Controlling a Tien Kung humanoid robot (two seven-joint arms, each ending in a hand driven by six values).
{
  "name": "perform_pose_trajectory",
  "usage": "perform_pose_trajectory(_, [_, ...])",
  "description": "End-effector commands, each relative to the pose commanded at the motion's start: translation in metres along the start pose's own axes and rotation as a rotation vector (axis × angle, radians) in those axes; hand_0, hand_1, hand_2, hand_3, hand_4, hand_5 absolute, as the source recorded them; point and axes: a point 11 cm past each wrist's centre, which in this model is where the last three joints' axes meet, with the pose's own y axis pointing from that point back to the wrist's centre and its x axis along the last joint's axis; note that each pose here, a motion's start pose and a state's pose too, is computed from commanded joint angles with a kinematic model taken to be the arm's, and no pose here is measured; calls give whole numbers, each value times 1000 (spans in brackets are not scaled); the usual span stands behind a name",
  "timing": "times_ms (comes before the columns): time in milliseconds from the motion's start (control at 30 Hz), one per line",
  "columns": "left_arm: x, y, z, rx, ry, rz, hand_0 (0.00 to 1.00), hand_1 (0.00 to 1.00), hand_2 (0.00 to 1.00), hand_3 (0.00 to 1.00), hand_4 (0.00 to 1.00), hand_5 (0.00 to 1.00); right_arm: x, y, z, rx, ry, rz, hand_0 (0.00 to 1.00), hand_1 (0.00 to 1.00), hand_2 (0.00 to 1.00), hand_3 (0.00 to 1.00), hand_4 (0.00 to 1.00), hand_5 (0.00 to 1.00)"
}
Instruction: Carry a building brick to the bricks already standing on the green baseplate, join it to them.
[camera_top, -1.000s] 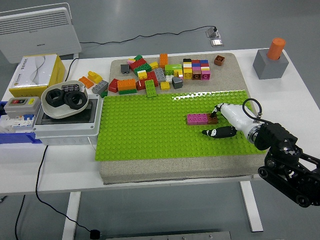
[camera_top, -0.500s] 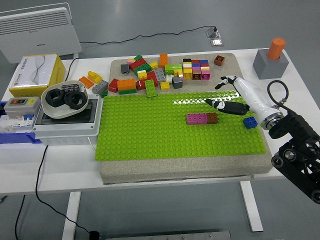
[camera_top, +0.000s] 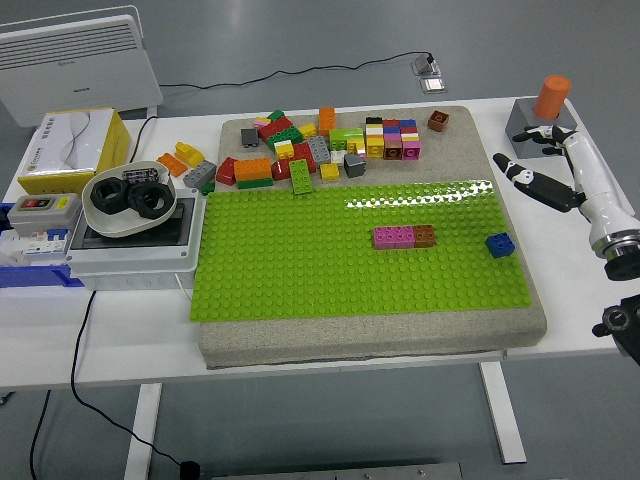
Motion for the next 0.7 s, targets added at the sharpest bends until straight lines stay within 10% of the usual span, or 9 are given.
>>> perform_pose_trajectory(700, [4,0,5,-10,16,5,758,692,611,452,605,350,20,3,7,-28,45,74,609,407,373,540,890,276])
